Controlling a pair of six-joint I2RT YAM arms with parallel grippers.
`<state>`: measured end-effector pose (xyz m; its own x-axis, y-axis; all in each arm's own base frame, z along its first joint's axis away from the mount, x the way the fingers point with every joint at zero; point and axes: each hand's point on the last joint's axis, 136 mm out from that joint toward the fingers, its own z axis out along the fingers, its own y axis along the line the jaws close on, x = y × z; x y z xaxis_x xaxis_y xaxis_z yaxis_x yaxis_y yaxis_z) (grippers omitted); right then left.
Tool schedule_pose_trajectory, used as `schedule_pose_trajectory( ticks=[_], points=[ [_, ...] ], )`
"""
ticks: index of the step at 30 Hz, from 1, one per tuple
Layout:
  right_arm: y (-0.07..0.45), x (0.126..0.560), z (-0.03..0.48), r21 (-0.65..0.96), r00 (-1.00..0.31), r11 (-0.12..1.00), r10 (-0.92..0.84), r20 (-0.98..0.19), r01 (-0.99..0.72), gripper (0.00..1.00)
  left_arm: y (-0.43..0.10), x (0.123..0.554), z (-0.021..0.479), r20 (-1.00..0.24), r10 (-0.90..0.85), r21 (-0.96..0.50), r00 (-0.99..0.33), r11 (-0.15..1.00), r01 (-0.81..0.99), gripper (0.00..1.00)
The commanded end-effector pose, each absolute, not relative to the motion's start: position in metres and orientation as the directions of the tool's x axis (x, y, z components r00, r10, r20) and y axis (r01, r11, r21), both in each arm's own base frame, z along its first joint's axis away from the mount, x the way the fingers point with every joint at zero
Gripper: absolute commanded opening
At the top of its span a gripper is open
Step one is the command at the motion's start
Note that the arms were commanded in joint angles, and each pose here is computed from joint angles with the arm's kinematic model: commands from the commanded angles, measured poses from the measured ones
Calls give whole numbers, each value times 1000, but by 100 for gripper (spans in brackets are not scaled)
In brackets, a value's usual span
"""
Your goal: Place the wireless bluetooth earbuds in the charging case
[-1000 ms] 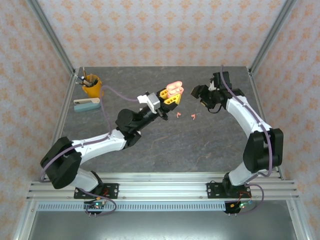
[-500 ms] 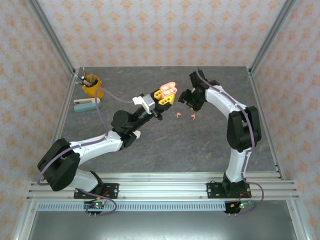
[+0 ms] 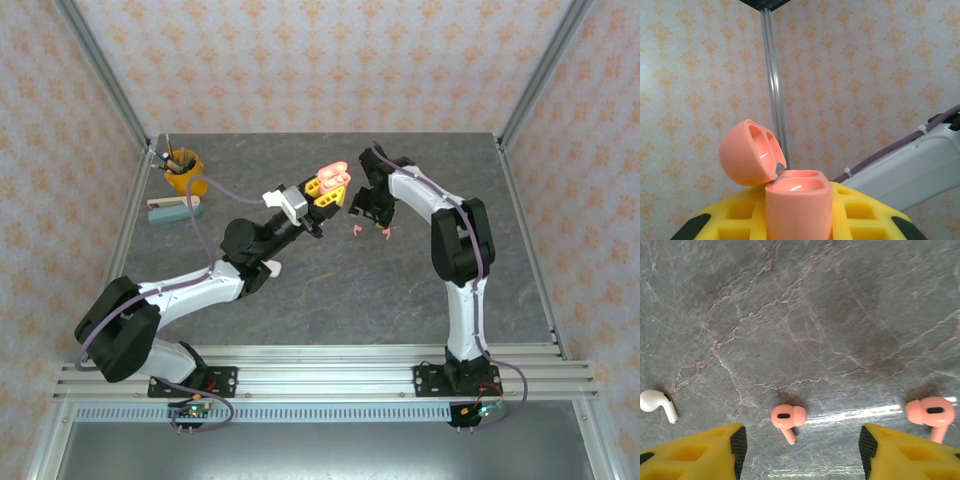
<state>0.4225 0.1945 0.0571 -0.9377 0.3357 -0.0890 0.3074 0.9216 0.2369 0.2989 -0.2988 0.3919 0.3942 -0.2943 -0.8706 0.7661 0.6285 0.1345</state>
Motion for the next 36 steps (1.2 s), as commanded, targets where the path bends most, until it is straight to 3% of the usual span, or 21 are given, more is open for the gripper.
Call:
schedule_pose_trajectory(
  ticks=[1,36],
  points=[
    [195,418,55,181,-950,942,301,-82,283,62,-293,293,406,-851,-320,142,416,623,770,0],
    [211,418,24,107,-959,956,279,-55,272,48,-296,293,406,-855,-333,129,398,607,784,0]
  ],
)
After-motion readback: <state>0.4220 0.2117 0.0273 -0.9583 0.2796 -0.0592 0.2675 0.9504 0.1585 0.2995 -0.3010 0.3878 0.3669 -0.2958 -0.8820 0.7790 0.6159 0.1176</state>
